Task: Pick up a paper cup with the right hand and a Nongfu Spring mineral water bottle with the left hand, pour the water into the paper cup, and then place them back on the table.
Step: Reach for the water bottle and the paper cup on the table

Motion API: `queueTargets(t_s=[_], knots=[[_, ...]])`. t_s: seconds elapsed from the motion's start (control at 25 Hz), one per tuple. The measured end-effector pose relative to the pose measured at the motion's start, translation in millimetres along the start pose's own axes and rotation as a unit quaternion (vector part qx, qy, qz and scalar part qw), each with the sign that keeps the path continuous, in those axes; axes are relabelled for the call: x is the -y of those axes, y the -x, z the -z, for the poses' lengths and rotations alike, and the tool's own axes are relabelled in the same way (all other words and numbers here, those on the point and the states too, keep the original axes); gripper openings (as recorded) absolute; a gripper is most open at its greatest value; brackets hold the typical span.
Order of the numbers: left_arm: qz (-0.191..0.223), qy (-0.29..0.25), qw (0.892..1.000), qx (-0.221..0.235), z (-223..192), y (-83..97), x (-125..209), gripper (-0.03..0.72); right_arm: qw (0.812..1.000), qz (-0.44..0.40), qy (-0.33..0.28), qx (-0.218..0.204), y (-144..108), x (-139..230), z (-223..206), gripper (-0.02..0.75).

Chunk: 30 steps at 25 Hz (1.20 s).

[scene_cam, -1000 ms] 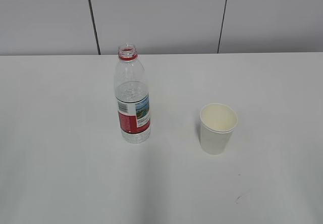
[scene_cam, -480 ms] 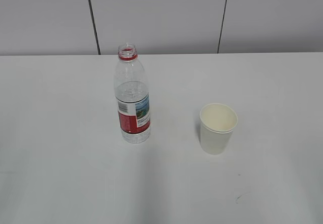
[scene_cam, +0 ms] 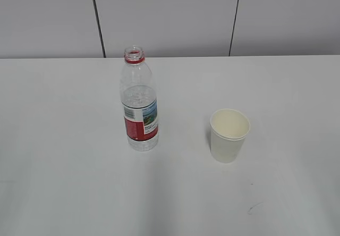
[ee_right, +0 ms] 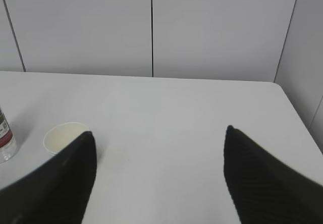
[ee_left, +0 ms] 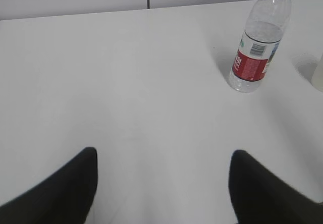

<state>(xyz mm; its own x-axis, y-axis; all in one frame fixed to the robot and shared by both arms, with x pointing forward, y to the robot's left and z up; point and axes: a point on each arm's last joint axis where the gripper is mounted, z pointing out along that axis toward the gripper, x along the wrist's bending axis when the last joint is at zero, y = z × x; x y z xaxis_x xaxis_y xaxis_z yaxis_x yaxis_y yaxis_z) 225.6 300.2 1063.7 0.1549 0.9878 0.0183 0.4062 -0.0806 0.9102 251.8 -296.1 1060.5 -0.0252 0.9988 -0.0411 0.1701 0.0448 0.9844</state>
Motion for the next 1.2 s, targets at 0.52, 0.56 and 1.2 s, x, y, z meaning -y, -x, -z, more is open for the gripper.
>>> queueTargets(t_s=[0.52,0.56,1.2], knots=[[0.000,0.000,1.000,0.000,0,0.0,0,0.488,1.000,0.009,-0.017,0.009,3,-9,-34,0.582],[0.000,0.000,1.000,0.000,0,0.0,0,0.488,1.000,0.010,-0.019,0.009,3,-10,-37,0.582],[0.000,0.000,1.000,0.000,0,0.0,0,0.486,0.999,0.036,0.005,0.018,4,32,-73,0.582]])
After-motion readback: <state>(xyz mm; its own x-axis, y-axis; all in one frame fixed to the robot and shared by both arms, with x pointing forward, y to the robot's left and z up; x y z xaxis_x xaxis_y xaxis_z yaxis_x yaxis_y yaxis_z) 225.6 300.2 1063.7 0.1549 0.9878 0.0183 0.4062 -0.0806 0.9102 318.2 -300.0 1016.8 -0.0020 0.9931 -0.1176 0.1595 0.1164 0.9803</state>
